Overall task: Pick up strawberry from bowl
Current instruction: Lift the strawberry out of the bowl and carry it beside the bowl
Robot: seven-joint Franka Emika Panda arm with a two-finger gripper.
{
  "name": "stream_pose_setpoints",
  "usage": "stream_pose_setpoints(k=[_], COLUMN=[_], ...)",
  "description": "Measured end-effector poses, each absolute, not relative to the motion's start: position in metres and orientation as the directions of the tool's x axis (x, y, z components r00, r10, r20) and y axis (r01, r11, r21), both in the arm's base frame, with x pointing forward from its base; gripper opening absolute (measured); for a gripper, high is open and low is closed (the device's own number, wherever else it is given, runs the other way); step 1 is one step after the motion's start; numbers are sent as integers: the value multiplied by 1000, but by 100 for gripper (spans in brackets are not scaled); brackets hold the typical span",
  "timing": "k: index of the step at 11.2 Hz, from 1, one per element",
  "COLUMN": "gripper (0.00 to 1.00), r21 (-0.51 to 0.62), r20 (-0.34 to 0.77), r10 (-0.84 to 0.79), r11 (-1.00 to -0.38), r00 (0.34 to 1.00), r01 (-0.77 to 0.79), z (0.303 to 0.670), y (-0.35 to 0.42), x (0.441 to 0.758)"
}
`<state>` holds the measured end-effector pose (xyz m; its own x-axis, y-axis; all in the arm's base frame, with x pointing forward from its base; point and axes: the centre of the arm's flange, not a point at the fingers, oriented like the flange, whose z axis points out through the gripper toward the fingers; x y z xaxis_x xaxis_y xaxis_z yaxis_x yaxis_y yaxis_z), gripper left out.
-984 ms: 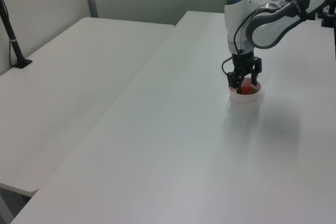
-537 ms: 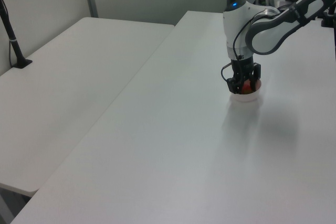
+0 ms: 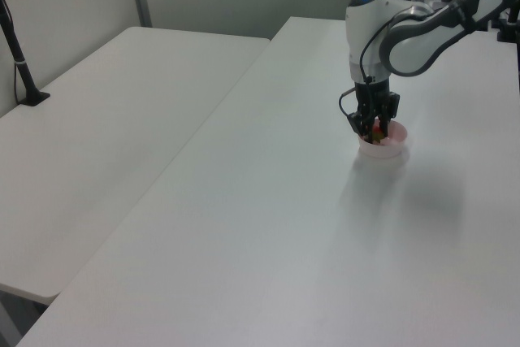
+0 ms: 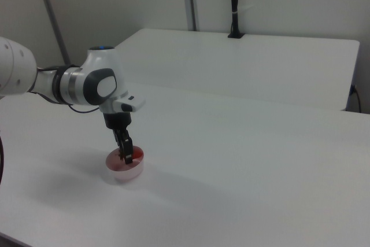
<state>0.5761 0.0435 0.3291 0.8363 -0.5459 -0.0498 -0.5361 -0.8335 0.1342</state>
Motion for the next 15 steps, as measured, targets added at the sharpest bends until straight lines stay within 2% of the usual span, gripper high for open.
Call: stream_pose_setpoints(k=[3, 6, 8, 10, 15], gripper=[46, 46, 46, 46, 46], r21=[144, 129, 111, 96, 117], r20=[-63, -70, -60, -50, -69], r10=[-520, -412, -346, -273, -238], r11=[-850, -907, -935, -959, -966], r00=[852, 908, 936, 961, 969], r01=[-508, -402, -338, -267, -229], z=[365, 417, 436, 430, 351], y=[41, 17, -14, -54, -108], x=[579, 591, 598, 603, 621])
